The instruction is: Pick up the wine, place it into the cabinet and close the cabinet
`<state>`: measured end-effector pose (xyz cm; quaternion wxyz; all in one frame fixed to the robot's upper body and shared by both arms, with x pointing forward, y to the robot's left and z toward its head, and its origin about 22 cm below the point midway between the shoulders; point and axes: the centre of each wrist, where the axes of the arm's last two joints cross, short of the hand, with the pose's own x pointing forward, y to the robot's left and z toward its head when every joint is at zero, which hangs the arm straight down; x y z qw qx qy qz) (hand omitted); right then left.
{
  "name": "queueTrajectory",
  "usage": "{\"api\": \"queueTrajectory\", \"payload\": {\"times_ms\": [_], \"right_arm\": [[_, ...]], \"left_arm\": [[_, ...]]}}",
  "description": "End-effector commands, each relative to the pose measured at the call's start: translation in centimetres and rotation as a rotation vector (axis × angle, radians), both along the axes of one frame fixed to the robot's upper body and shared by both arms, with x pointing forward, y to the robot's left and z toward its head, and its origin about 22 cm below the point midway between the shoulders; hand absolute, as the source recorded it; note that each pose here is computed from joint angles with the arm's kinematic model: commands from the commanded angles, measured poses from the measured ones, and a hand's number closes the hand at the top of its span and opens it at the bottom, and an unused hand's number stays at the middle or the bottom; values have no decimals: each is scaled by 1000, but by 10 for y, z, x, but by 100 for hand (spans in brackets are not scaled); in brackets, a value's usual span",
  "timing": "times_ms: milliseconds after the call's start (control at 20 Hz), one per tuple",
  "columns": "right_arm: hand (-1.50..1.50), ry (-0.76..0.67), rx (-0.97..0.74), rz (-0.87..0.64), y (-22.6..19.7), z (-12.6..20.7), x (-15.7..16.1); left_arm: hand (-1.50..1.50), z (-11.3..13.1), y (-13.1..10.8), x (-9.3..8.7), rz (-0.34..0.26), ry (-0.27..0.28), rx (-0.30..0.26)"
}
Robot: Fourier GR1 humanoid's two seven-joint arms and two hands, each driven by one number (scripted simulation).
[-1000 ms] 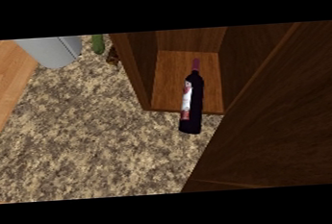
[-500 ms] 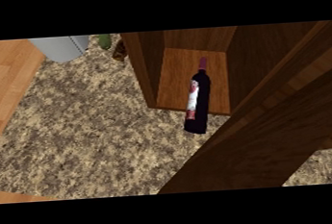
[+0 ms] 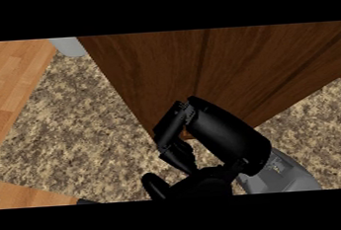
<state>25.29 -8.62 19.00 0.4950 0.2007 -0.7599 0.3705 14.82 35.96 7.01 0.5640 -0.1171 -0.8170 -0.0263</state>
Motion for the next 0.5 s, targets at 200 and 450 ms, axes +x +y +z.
{"api": "queueTrajectory", "payload": {"times_ms": [200,450], "right_arm": [[150,-36,-38,-172,38,36,59],[150,4,-22,-224,49,53,93]], "left_arm": [[150,1,-4,8,-21,-11,-10],[150,7,-5,16,-40,-35,5]]}}
